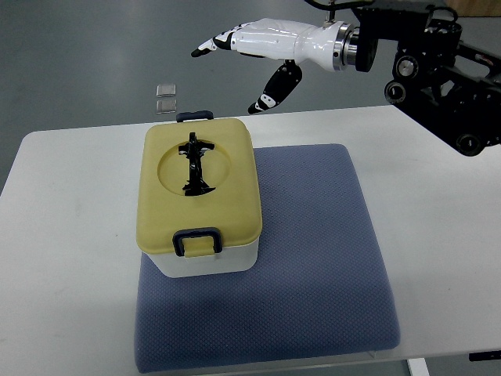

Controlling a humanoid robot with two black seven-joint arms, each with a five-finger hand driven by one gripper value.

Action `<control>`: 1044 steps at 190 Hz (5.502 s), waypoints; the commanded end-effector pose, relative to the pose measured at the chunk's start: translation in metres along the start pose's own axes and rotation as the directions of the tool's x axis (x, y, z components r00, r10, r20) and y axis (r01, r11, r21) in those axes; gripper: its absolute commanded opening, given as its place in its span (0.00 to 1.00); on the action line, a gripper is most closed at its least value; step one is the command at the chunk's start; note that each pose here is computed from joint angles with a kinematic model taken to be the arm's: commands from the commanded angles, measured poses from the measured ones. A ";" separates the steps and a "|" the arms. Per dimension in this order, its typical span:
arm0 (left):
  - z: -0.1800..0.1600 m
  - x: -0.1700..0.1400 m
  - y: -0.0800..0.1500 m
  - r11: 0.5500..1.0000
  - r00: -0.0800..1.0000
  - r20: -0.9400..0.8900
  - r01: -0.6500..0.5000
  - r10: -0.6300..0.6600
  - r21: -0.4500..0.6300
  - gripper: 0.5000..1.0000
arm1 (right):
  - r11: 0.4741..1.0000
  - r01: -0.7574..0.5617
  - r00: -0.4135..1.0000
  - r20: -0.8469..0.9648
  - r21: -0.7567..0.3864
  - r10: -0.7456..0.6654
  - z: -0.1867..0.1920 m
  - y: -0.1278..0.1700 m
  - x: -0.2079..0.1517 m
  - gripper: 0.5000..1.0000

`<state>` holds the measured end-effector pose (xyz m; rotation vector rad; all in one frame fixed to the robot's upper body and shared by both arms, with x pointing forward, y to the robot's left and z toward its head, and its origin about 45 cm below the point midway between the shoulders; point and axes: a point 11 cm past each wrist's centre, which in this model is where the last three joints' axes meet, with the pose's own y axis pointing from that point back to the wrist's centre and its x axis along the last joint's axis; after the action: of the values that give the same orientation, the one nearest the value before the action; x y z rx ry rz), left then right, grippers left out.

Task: Open white storage box with right hand
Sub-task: 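Move the right hand over the yellow lid toward its black top handle, then grasp the black handle on the yellow lid with the right hand, then lift the yellow lid up off the white box with the right hand, then carry the lid beside the box and lower it onto the blue mat, then release the lid handle and pull the right hand away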

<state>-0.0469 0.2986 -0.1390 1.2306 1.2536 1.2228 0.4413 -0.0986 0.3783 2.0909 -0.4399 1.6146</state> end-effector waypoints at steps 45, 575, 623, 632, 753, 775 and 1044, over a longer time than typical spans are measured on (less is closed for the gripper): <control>0.000 0.000 0.000 1.000 1.000 0.001 0.000 0.000 -0.001 1.00 | 0.998 -0.052 0.999 0.005 0.033 0.052 -0.011 -0.013 -0.040 0.86; -0.001 0.000 0.000 1.000 1.000 -0.001 0.000 0.000 0.002 1.00 | 0.943 -0.331 0.940 0.077 -0.037 0.333 0.016 0.048 0.007 0.00; -0.001 0.000 0.000 1.000 1.000 0.003 -0.001 0.001 0.003 1.00 | 0.937 -0.330 0.940 0.051 -0.113 0.337 0.049 0.098 0.015 0.00; -0.001 0.000 0.000 1.000 1.000 0.003 0.000 0.000 0.003 1.00 | 0.942 -0.314 0.946 0.046 -0.120 0.321 0.055 0.105 0.010 0.00; -0.001 -0.001 0.000 1.000 1.000 0.003 0.002 -0.002 0.004 1.00 | 0.970 -0.082 0.977 0.172 -0.231 0.123 0.107 0.148 -0.116 0.00; -0.001 -0.001 0.000 1.000 1.000 0.005 0.003 -0.003 0.004 1.00 | 0.971 -0.058 0.979 0.177 -0.234 0.101 0.105 0.148 -0.134 0.00; -0.002 -0.001 0.000 1.000 1.000 0.003 0.002 -0.002 0.010 1.00 | 0.999 0.012 0.973 0.229 -0.050 -0.001 0.040 0.122 -0.198 0.83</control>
<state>-0.0487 0.2977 -0.1389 1.2381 1.2597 1.2142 0.3607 -0.2269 0.2013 2.2461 -0.5487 1.3582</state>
